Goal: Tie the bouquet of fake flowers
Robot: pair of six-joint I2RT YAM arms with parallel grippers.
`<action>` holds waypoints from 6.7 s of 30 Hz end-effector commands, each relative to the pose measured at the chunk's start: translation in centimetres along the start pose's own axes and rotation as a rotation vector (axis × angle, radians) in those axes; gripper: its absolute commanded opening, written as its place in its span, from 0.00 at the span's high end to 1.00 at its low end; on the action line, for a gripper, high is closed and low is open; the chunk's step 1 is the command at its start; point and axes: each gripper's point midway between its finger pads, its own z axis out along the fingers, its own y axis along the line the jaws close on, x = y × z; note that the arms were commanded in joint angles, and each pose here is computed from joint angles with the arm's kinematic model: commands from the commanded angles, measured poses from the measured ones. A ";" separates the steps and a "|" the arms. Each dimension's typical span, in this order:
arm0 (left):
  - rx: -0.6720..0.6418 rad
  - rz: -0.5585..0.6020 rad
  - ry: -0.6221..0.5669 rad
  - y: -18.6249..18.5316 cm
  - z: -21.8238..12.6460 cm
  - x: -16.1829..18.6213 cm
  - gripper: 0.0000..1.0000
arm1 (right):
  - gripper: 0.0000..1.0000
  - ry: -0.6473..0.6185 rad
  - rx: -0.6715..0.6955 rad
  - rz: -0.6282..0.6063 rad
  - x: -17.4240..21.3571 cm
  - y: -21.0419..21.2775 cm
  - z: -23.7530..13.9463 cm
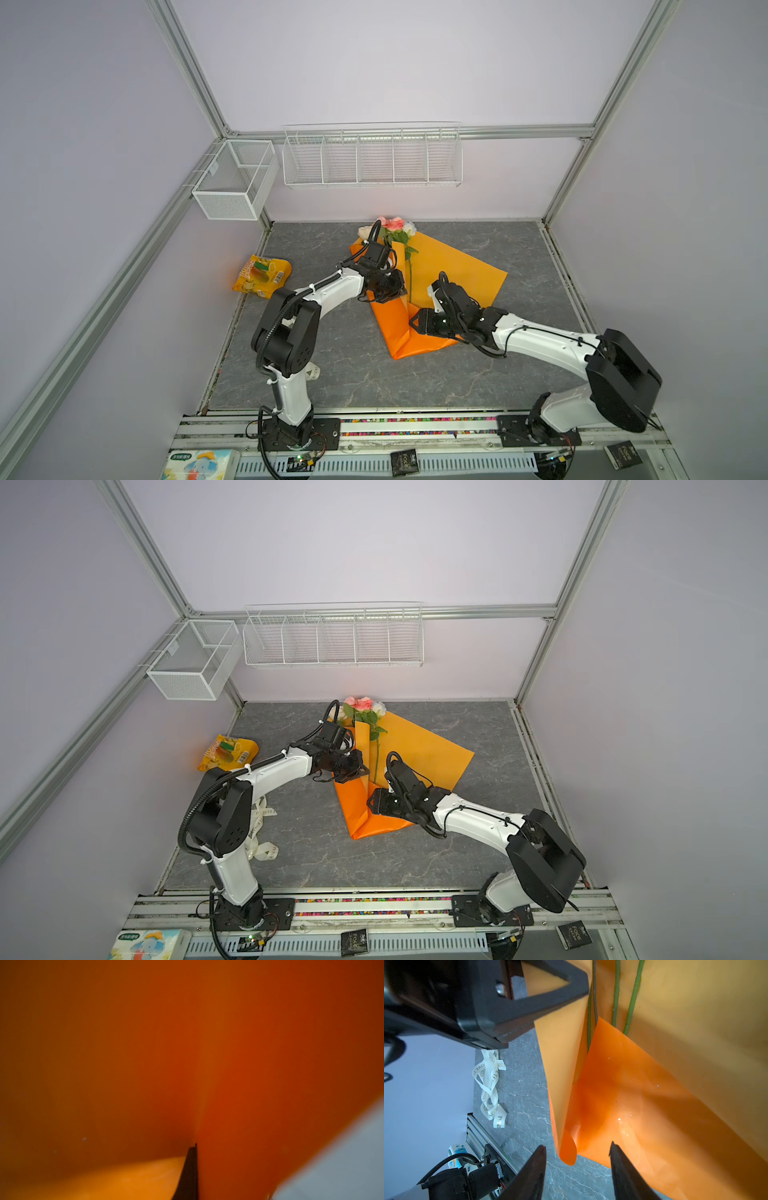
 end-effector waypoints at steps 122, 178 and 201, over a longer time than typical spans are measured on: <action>0.125 -0.208 -0.141 15.1 -0.9 -12.7 0.71 | 0.93 0.406 0.296 0.023 10.7 -7.6 7.9; 0.134 -0.070 -0.260 4.3 -9.7 -11.6 0.66 | 0.88 0.348 0.161 0.012 7.9 -3.2 8.4; 0.240 0.101 0.244 -1.0 3.7 10.6 0.74 | 0.51 -0.015 0.365 0.316 2.8 -15.8 -9.1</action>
